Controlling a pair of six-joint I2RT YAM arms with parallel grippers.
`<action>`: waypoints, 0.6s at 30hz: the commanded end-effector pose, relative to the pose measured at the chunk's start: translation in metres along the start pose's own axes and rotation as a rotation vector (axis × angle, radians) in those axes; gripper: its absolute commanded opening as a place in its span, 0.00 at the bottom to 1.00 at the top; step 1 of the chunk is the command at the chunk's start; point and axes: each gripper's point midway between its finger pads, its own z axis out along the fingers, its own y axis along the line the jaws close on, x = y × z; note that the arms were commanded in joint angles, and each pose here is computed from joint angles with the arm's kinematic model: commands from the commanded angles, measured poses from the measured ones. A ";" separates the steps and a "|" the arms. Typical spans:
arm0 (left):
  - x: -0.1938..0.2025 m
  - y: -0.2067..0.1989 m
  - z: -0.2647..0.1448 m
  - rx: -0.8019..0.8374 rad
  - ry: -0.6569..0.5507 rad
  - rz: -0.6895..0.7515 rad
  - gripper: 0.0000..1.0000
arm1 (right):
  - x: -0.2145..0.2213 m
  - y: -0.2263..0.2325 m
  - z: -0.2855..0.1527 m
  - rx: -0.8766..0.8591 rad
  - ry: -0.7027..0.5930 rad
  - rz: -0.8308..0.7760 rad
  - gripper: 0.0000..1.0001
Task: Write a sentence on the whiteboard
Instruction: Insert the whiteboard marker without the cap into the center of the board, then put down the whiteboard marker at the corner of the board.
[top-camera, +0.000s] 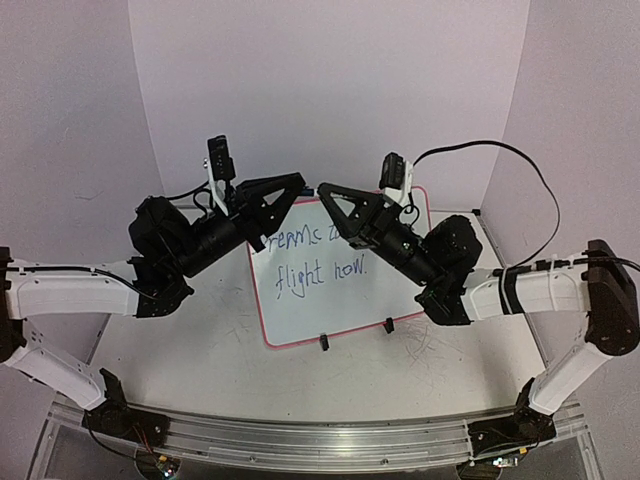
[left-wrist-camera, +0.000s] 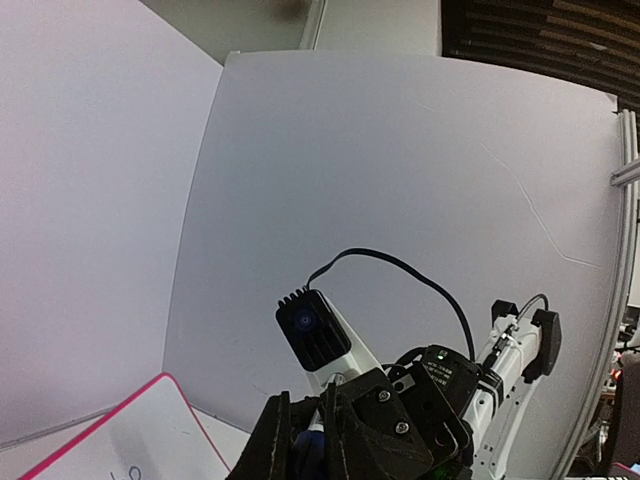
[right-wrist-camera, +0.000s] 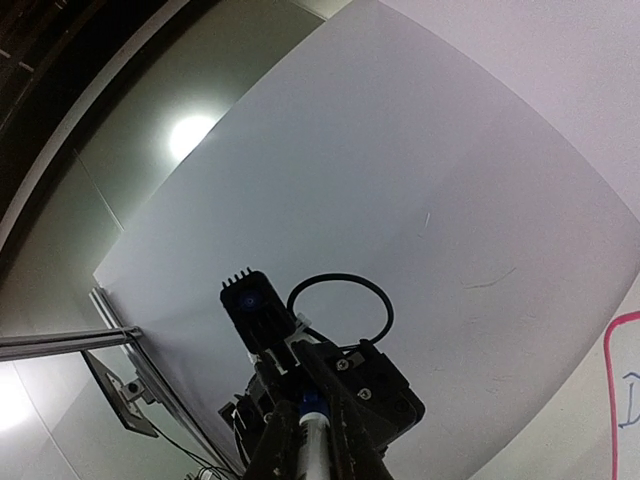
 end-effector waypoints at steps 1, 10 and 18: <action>0.090 -0.002 -0.007 0.015 0.270 -0.044 0.00 | 0.063 0.004 0.023 -0.016 0.294 0.009 0.00; 0.112 0.001 -0.029 -0.019 0.348 -0.122 0.00 | 0.089 0.026 0.034 -0.157 0.454 -0.040 0.00; 0.108 -0.004 -0.025 0.006 0.349 -0.127 0.00 | 0.081 0.025 0.018 -0.143 0.434 -0.041 0.00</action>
